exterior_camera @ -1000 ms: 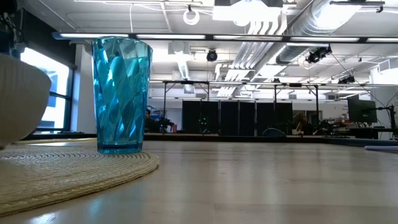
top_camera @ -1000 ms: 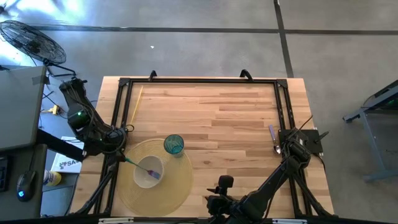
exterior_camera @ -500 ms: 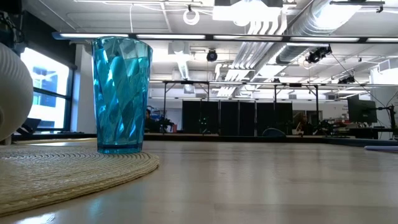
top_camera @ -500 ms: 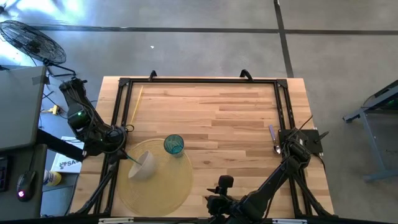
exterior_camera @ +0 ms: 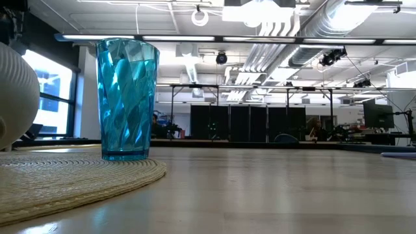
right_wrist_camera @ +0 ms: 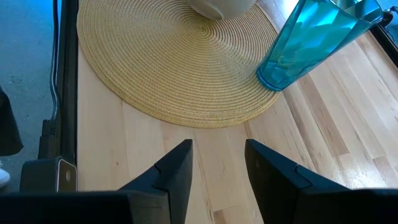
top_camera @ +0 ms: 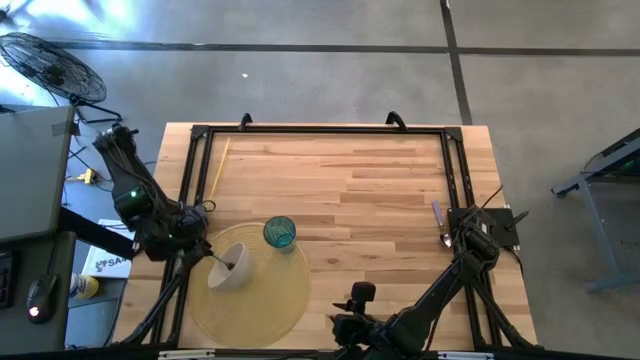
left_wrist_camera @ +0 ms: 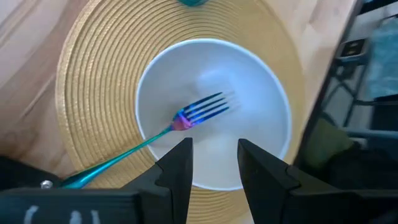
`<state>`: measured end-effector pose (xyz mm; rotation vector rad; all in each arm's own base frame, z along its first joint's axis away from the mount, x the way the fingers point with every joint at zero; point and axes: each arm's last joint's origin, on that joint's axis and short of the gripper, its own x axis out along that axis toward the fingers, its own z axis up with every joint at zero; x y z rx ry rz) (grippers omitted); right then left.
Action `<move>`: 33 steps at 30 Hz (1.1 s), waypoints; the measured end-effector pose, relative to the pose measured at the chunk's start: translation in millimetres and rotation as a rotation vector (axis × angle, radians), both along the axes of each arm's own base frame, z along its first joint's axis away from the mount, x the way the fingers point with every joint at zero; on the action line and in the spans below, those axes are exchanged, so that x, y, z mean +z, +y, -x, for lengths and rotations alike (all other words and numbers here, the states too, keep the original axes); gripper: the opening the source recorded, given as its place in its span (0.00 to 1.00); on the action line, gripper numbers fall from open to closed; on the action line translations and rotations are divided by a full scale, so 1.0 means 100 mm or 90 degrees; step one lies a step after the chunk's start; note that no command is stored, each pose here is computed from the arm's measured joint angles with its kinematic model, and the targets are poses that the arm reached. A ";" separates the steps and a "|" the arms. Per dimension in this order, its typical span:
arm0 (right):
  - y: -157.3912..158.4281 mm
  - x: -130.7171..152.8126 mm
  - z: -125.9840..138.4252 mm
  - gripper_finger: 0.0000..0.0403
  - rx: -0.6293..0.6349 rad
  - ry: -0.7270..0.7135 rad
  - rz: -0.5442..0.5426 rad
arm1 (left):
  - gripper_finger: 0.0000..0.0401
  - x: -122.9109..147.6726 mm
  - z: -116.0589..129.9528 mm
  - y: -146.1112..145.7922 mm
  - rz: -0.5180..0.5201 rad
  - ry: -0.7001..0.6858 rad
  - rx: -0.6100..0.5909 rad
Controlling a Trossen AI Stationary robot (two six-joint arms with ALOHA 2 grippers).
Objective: Pick & Place Utensil
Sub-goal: Adjust the white bowl
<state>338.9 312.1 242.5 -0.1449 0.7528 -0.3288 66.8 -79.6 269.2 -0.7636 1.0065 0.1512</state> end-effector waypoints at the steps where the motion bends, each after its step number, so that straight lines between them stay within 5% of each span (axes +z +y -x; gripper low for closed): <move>1: 0.00 0.00 0.00 0.35 0.000 0.000 0.000 | 0.31 -0.01 -0.02 -0.03 -0.006 0.005 0.000; 23: -0.02 0.00 -0.02 0.35 -0.004 0.000 0.000 | 0.31 -0.07 -0.29 -0.38 -0.030 -0.070 -0.019; 33: -0.01 0.02 -0.08 0.35 0.013 -0.021 -0.002 | 0.31 -0.20 -0.38 -0.50 -0.077 -0.036 -0.024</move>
